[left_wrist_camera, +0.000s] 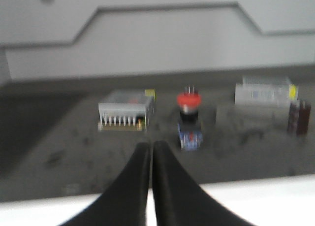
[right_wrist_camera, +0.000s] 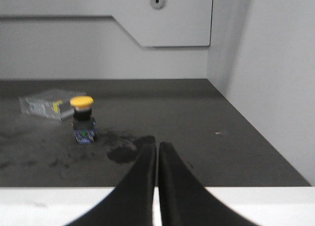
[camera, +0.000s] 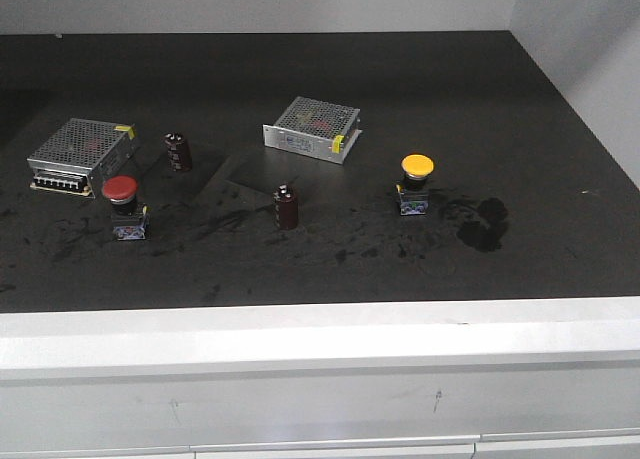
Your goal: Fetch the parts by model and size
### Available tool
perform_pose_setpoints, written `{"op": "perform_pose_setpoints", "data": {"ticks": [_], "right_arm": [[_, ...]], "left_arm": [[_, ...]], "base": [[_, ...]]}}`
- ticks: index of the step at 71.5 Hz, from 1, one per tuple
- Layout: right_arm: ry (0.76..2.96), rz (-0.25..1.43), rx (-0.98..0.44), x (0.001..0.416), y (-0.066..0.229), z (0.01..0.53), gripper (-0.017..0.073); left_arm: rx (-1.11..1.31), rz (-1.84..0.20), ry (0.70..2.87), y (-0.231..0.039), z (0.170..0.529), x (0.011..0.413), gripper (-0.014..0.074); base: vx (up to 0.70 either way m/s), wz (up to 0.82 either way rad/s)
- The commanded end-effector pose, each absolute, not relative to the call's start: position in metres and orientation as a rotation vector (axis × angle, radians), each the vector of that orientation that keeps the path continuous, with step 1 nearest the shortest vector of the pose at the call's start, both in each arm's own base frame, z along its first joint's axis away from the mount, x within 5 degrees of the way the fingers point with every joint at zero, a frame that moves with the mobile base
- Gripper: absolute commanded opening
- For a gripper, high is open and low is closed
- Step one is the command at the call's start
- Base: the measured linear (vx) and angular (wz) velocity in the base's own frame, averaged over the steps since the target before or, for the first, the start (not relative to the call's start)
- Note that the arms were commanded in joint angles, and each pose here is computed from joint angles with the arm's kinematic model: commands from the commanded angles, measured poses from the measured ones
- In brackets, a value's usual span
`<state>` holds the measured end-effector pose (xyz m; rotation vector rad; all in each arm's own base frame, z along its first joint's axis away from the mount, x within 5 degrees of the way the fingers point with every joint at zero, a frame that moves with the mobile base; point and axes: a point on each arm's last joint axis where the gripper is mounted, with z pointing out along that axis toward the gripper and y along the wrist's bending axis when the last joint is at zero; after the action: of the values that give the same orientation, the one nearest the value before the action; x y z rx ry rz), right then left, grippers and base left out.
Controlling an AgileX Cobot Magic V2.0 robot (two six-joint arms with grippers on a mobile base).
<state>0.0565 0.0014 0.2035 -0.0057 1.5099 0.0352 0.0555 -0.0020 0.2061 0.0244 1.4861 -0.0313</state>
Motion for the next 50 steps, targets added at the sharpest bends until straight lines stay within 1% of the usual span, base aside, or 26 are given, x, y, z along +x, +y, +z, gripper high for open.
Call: {"op": "perform_pose_setpoints", "data": {"ticks": [1,7,13,20,28,33,38,44,50], "right_arm": [[1.357,0.071,0.013,0.053,0.002,0.224,-0.001],[1.254,0.06,-0.006,0.05,0.002,0.245,-0.001],[1.218,0.091,0.016,0.049,0.002,0.271,-0.001],[1.231,0.088,0.017,0.055,0.002,0.305,-0.001],[1.295,0.084,0.021,0.074,0.002,0.342,-0.001],[1.346,0.083,0.025,0.09,0.003,0.362,-0.001],[1.415,0.085,0.033,0.108,0.003,0.371,-0.001],[1.493,0.082,0.036,0.127,0.003,0.371,-0.001],[1.561,0.079,0.037,0.142,0.004,0.364,-0.001]], "left_arm": [[0.016,-0.036,1.194,-0.001,0.237,0.048,-0.0006],[-0.035,-0.076,1.122,0.0,0.259,0.046,-0.0006],[-0.069,-0.109,1.154,0.001,0.282,0.052,-0.0006],[-0.065,-0.108,1.205,0.0,0.315,0.066,-0.0006],[-0.057,-0.115,1.302,-0.002,0.352,0.087,-0.0006],[-0.045,-0.115,1.414,-0.004,0.363,0.103,-0.0006],[-0.04,-0.119,1.528,-0.005,0.366,0.118,-0.0006],[-0.038,-0.121,1.639,-0.007,0.358,0.134,-0.0006],[-0.039,-0.12,1.69,-0.007,0.352,0.144,-0.0006]], "base": [[0.0,0.0],[0.0,0.0],[0.0,-0.01],[0.0,0.0],[0.0,0.0],[0.0,0.0],[0.0,0.0],[0.0,0.0],[0.0,0.0]]}}
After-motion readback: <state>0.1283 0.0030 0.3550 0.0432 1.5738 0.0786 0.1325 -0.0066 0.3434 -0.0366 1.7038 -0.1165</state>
